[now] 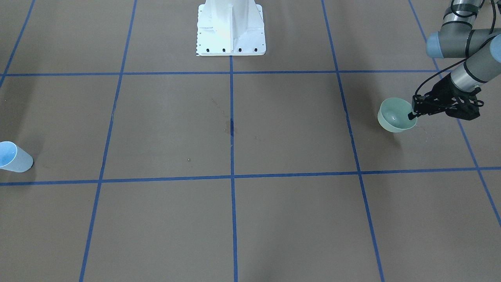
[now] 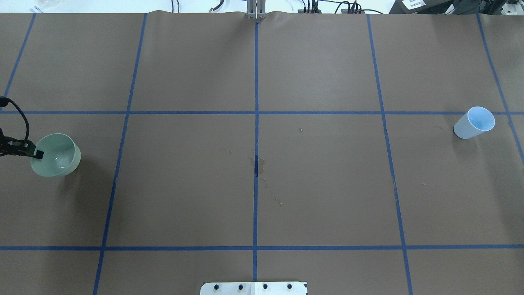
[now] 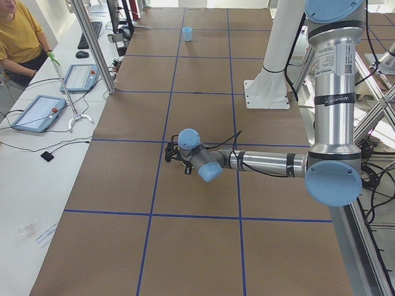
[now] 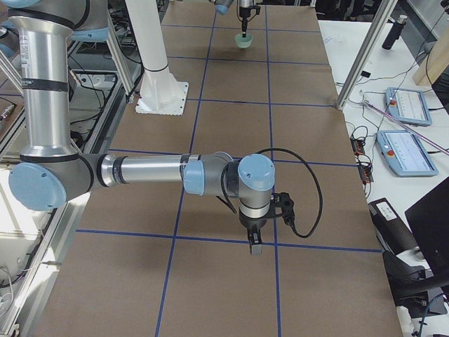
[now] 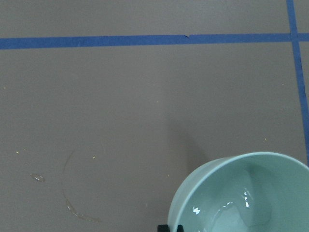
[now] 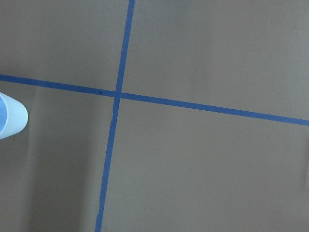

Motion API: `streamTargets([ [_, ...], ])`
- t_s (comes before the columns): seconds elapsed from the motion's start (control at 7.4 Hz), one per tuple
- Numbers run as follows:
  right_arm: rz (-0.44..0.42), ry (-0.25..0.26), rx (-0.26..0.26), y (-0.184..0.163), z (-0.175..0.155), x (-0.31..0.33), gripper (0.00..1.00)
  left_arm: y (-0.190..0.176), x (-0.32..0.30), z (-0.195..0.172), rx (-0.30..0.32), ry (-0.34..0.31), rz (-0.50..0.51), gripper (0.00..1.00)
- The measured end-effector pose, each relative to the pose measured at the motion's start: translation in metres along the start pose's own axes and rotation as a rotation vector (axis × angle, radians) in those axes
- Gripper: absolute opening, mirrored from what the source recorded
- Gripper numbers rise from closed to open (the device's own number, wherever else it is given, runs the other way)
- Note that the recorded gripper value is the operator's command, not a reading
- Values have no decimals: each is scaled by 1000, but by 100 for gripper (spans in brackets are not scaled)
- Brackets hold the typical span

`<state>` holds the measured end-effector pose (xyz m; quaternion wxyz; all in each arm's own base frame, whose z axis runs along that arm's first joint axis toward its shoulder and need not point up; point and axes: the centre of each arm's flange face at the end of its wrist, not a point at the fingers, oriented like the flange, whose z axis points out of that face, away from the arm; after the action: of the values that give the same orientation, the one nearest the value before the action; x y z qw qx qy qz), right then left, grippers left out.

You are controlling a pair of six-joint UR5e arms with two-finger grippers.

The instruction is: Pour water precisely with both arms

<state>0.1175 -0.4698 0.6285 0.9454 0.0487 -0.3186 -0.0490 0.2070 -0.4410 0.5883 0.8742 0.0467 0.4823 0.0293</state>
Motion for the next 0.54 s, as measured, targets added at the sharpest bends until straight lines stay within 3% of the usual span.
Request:
streamTargets([
  [0.27,0,0,0,0,0,0,100,0,21,17,-7,-5,-4,21],
  [0.41,0,-1,0,0,0,0,100,0,25,21,-11,-5,-2,45],
  [0.54,0,-1,0,0,0,0,100,0,28,23,-13,-4,2,76],
])
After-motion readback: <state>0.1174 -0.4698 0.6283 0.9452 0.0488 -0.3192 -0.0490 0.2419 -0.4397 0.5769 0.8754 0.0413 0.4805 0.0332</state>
